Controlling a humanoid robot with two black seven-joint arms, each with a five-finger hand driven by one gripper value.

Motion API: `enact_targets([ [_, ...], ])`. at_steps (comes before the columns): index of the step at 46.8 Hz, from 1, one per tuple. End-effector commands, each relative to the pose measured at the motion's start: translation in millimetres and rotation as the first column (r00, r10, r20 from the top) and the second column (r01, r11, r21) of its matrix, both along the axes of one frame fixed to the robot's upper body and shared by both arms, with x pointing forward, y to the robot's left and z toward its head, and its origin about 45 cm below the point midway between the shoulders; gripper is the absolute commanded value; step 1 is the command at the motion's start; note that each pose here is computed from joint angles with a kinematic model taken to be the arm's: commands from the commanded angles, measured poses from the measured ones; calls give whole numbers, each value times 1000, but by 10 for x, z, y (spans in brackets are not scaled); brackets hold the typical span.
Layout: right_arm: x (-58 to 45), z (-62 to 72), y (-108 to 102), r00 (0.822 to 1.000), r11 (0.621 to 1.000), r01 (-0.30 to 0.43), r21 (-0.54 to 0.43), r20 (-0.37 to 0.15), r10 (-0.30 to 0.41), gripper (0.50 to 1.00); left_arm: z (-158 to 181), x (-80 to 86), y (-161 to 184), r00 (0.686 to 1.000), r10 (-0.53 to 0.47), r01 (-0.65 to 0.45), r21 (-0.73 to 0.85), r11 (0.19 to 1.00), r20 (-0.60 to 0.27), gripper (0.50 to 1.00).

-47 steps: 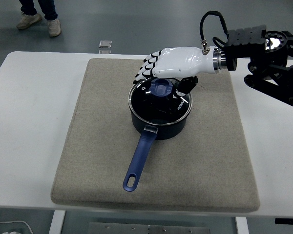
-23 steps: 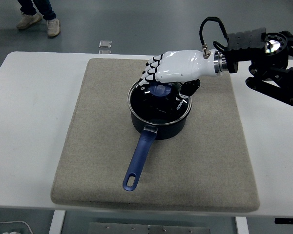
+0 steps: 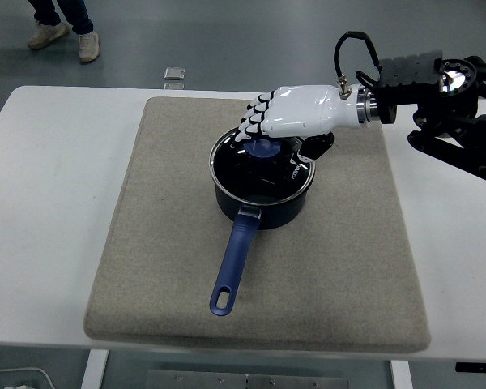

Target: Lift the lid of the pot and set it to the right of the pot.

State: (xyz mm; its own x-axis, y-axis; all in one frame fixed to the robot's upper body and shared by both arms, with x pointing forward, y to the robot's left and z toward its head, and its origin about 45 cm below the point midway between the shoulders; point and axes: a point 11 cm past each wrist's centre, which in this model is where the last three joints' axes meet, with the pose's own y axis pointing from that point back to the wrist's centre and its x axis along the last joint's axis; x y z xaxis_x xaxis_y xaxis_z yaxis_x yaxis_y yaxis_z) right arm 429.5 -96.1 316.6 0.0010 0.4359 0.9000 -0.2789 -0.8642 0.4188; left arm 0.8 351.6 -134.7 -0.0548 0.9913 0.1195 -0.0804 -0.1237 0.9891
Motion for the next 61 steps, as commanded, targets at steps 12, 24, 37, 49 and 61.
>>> enact_targets([
  [12,-37,-80,34,1000,1000,-14,-13,-10,14,905,0,-1,0,1000,0,0,0,1000,-1,1000],
  [24,-32,-69,33,1000,1000,-11,-20,-14,11,903,0,1,0,1000,0,0,0,1000,1,1000],
  [37,-30,-46,40,1000,1000,-2,-12,-30,1,713,0,-1,0,1000,0,0,0,1000,-1,1000],
  [49,-38,-68,35,999,1000,1,-30,-45,-3,500,0,-1,0,1000,0,0,0,1000,-1,1000],
  [61,-57,-71,55,999,999,-8,-31,-43,7,500,0,-1,0,1000,0,0,0,1000,-1,1000],
])
